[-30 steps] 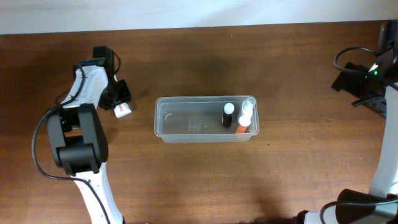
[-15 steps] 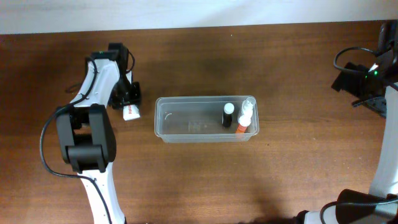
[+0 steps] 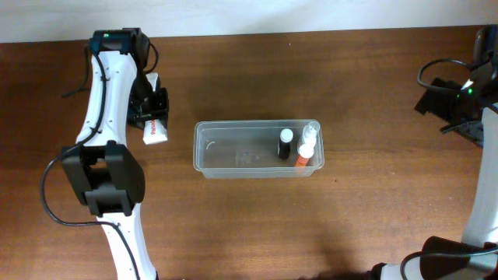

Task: Pack container
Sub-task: 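Lift the Panadol box and carry it over the container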

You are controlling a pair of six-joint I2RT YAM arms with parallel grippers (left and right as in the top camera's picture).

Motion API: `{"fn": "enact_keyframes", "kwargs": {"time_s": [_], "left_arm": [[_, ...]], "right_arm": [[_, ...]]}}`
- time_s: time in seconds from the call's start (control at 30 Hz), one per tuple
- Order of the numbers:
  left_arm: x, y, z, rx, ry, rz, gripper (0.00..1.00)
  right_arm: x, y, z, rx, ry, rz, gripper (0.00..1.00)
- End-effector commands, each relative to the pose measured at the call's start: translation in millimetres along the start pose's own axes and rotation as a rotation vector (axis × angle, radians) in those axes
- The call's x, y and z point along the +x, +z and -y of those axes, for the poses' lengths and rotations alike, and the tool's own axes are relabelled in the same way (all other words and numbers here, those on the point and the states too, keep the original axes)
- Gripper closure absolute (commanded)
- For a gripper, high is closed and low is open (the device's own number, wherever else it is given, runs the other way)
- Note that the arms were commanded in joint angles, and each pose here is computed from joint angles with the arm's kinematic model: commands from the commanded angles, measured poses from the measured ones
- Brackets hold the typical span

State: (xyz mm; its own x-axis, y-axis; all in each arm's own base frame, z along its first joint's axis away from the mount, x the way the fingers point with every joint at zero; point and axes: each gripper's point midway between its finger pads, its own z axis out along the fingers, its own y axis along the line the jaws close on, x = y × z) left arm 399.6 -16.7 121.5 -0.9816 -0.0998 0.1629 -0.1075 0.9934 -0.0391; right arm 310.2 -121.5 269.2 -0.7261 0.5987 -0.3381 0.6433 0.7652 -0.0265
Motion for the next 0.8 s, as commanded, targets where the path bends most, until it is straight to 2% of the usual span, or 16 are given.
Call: {"fn": "enact_keyframes", "kwargs": {"time_s": [0.0,0.23,0.6,0.77], "left_arm": [[0.6,-9.6,18.4,0.055,0.089,0.026,0.55],[17.1,-31.4,53.6,0.051,0.231,0.082,0.55],[101.8,-91.0,102.6,0.028,0.546,0.227,0.55],[113.2,-98.5,119.9,0.011,0.663,0.273,0.55]], "right_arm": [[-3.9,-7.2,3.5,0.005,0.004,0.030,0.02],[-3.9,-7.2,3.5,0.006,0.004,0.030,0.02],[-3.9,-7.2,3.5,0.006,0.004,0.030,0.02],[-3.9,-7.2,3.5,0.006,0.004,0.030,0.02]]}}
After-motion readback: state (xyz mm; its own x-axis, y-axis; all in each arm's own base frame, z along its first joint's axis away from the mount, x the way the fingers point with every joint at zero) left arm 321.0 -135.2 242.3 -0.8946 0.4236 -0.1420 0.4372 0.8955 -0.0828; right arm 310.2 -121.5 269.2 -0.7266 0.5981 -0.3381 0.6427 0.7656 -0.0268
